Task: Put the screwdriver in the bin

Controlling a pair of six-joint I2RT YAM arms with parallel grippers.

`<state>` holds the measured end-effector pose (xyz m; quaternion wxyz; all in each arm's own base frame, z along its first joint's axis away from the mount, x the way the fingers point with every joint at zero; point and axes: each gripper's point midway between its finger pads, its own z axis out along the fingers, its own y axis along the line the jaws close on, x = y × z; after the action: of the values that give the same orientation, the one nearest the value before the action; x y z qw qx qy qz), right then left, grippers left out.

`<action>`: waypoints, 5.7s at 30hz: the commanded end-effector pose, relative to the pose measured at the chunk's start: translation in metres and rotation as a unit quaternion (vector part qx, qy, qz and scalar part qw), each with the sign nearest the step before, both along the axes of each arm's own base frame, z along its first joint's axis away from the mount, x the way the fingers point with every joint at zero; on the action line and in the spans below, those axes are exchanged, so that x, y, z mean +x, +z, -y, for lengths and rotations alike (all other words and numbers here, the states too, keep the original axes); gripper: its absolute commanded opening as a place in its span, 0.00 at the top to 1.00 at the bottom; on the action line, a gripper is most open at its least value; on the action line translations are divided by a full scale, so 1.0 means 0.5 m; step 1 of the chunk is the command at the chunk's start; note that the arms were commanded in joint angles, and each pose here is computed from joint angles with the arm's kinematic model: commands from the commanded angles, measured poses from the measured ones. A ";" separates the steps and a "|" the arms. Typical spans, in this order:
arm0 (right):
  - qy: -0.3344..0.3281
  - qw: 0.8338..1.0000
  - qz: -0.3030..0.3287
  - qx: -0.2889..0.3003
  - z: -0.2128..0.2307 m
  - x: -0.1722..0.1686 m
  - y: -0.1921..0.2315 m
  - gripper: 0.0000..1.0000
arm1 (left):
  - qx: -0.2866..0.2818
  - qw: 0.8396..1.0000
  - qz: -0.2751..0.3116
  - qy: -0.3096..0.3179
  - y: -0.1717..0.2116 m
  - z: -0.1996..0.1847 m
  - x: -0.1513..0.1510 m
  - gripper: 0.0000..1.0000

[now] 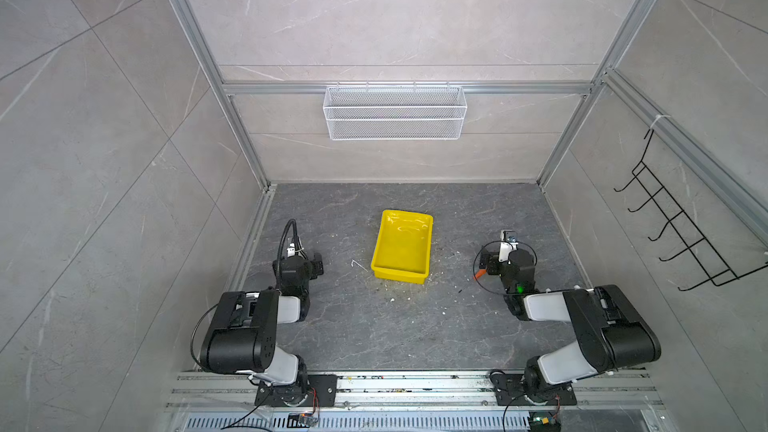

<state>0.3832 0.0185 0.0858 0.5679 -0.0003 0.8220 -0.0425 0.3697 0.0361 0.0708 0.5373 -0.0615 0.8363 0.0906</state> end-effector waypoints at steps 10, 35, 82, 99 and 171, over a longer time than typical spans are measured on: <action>0.000 1.000 0.011 0.005 -0.001 0.009 0.016 0.01 | -0.006 1.000 0.031 0.002 0.035 -0.002 0.021 0.00; 0.000 1.000 0.011 0.004 -0.001 0.009 0.016 0.01 | -0.006 1.000 0.030 0.002 0.035 -0.002 0.021 0.00; -0.239 0.938 -0.196 0.153 0.088 -0.163 0.048 0.01 | -0.189 0.965 -0.178 0.040 0.156 0.128 -0.185 0.00; -0.261 0.924 -0.231 0.153 0.097 -0.183 0.026 0.01 | -0.363 0.919 -0.071 0.138 0.171 0.133 -0.121 0.05; -0.255 0.791 -0.423 0.362 -0.067 -0.144 -0.186 0.55 | -0.430 0.872 -0.120 -0.202 0.073 0.457 -0.010 0.20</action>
<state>0.3336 0.0537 0.0212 0.1393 0.4003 0.8940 0.1450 0.3579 -0.1783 0.0896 0.3467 -0.1262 0.8606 -0.3512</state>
